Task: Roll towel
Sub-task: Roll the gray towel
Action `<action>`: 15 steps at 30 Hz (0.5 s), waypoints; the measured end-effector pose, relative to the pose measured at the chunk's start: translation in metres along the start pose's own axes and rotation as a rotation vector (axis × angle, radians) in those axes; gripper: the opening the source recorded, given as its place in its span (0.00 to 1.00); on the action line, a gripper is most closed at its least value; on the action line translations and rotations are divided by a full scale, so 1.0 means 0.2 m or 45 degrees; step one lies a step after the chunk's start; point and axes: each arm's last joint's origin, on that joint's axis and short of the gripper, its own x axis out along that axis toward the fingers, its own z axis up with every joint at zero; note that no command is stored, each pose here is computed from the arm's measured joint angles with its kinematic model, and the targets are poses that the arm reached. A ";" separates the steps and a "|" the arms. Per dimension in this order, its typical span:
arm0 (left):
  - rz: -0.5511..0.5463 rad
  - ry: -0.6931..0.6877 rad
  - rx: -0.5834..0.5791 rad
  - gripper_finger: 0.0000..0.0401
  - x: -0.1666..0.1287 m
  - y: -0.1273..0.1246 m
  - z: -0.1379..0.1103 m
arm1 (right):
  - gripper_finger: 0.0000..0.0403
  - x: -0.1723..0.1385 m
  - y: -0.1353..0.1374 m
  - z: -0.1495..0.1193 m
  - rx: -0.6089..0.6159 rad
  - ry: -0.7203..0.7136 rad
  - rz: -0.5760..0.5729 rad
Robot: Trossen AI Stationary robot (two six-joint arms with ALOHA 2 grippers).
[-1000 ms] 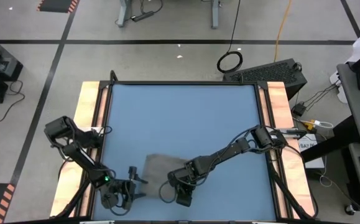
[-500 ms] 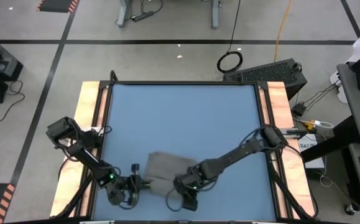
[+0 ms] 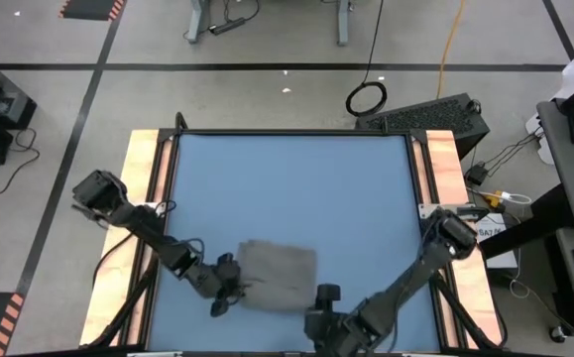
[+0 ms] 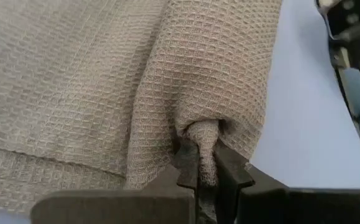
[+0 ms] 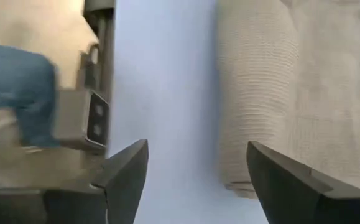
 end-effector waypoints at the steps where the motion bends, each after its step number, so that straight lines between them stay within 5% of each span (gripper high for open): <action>1: -0.008 0.012 -0.017 0.05 0.00 0.02 0.01 | 0.65 0.01 0.03 -0.03 -0.034 -0.031 -0.048; 11: -0.096 0.126 -0.186 0.05 0.02 0.12 0.09 | 0.66 0.21 0.06 -0.17 -0.335 -0.186 -0.421; 15: -0.078 0.116 -0.238 0.05 0.03 0.14 0.11 | 0.66 0.24 0.01 -0.13 -0.334 -0.170 -0.473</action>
